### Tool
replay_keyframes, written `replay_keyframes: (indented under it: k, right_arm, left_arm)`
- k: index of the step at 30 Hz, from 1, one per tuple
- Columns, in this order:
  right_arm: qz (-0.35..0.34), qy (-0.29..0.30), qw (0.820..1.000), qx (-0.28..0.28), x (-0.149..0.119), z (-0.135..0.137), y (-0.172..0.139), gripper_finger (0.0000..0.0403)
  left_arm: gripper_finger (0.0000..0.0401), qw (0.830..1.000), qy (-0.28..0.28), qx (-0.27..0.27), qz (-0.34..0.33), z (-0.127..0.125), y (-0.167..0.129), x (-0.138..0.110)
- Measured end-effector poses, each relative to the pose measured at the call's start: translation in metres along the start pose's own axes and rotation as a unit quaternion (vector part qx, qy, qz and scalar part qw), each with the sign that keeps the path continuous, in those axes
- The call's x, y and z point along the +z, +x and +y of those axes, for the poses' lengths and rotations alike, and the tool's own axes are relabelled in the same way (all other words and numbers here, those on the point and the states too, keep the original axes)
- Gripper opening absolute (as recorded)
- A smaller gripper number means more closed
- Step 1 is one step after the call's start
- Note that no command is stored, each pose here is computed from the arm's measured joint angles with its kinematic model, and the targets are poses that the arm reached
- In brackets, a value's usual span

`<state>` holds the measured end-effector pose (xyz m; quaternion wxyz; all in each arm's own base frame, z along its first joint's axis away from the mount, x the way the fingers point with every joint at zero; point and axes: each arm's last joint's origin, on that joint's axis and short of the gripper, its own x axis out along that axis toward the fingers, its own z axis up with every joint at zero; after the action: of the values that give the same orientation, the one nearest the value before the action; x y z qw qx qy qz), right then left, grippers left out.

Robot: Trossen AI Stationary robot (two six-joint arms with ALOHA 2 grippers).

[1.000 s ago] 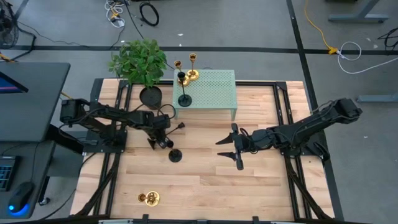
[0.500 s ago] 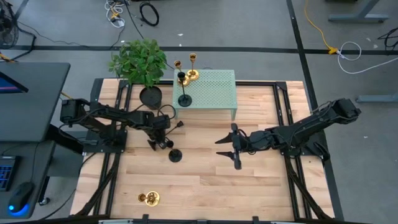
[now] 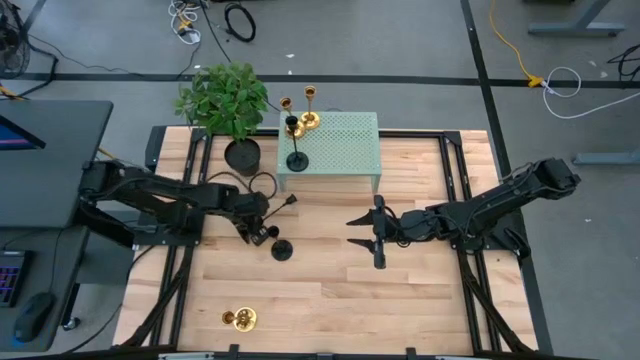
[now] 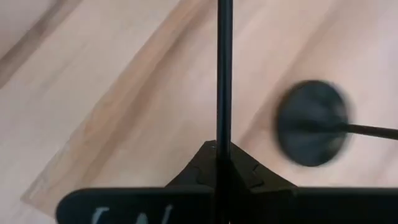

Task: Pick & Place candle stick holders
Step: Put the top black candle holder on the shelf

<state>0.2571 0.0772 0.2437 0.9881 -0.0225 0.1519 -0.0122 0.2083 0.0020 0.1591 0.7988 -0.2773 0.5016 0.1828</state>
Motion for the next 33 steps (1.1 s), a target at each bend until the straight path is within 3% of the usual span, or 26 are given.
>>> replay_keyframes:
  k: [21, 28, 33]
  right_arm:
    - [-0.002, 0.005, 1.000, -0.008, 0.000, 0.000, 0.000, 0.0199]
    - [-0.002, 0.005, 1.000, -0.011, 0.000, -0.001, 0.000, 0.0199]
    - [-0.006, 0.008, 0.999, -0.048, 0.001, -0.003, 0.000, 0.0199]
  left_arm:
    - [0.0006, 0.980, 0.039, 0.008, -0.197, -0.010, -0.061, -0.010]
    - [0.0006, 0.955, 0.080, -0.025, -0.283, -0.018, -0.080, -0.006]
    - [0.0005, 0.933, 0.122, -0.034, -0.337, -0.026, -0.088, 0.000]
